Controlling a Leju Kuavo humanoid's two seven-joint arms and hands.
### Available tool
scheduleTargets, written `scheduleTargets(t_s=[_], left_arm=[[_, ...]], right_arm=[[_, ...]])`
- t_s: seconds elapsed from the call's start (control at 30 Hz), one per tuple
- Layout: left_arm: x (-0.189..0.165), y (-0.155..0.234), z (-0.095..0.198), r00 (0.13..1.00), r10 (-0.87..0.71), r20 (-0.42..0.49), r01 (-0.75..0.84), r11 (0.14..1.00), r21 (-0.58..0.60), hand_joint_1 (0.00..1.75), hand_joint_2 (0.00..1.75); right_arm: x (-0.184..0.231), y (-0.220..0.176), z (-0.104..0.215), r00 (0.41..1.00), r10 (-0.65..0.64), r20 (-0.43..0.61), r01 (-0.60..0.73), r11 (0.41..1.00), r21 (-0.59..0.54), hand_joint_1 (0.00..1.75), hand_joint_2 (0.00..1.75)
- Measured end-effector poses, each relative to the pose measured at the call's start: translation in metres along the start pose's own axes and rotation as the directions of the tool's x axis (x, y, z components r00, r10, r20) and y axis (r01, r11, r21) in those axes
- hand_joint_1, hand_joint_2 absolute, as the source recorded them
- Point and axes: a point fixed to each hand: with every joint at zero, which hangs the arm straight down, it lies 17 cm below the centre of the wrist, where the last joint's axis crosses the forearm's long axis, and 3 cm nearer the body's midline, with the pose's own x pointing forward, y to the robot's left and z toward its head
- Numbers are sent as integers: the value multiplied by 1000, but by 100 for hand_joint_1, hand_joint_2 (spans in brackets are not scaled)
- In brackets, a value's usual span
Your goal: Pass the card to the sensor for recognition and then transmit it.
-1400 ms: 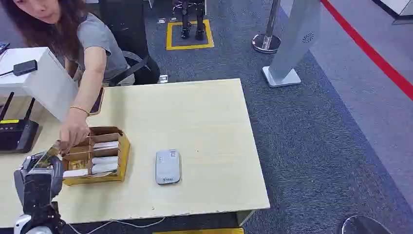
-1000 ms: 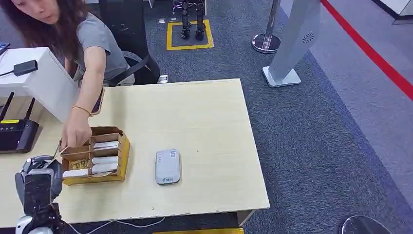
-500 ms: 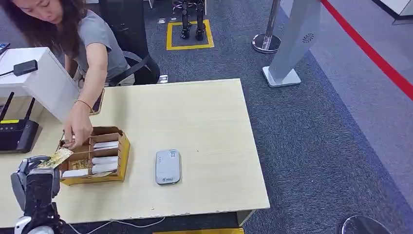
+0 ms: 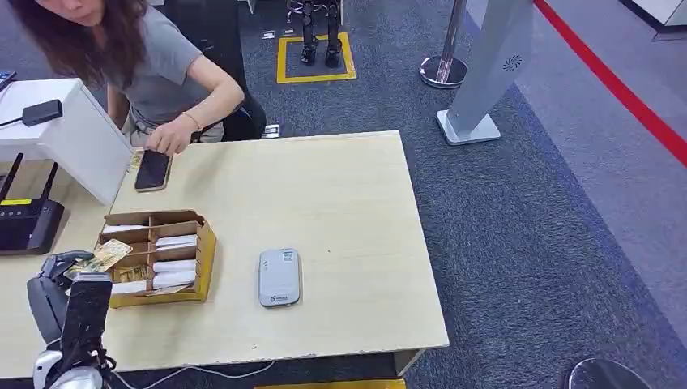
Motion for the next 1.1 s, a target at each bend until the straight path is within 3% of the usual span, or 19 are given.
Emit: scheduleTargets(t_s=[0.3, 0.83, 1.1], left_arm=[[-6, -36, -6, 976, -217, 34, 219, 974, -59, 175, 175], [-8, -87, 0, 971, -231, 58, 238, 957, -167, 175, 175], [-6, -94, 3, 972, -227, 63, 235, 955, -181, 175, 175]], right_arm=[[1, 1, 0, 999, 34, 2, -34, 999, -2, 0, 0], [3, 1, 1, 999, 46, 6, -46, 999, -3, 0, 0], [3, 1, 1, 999, 46, 6, -46, 999, -3, 0, 0]])
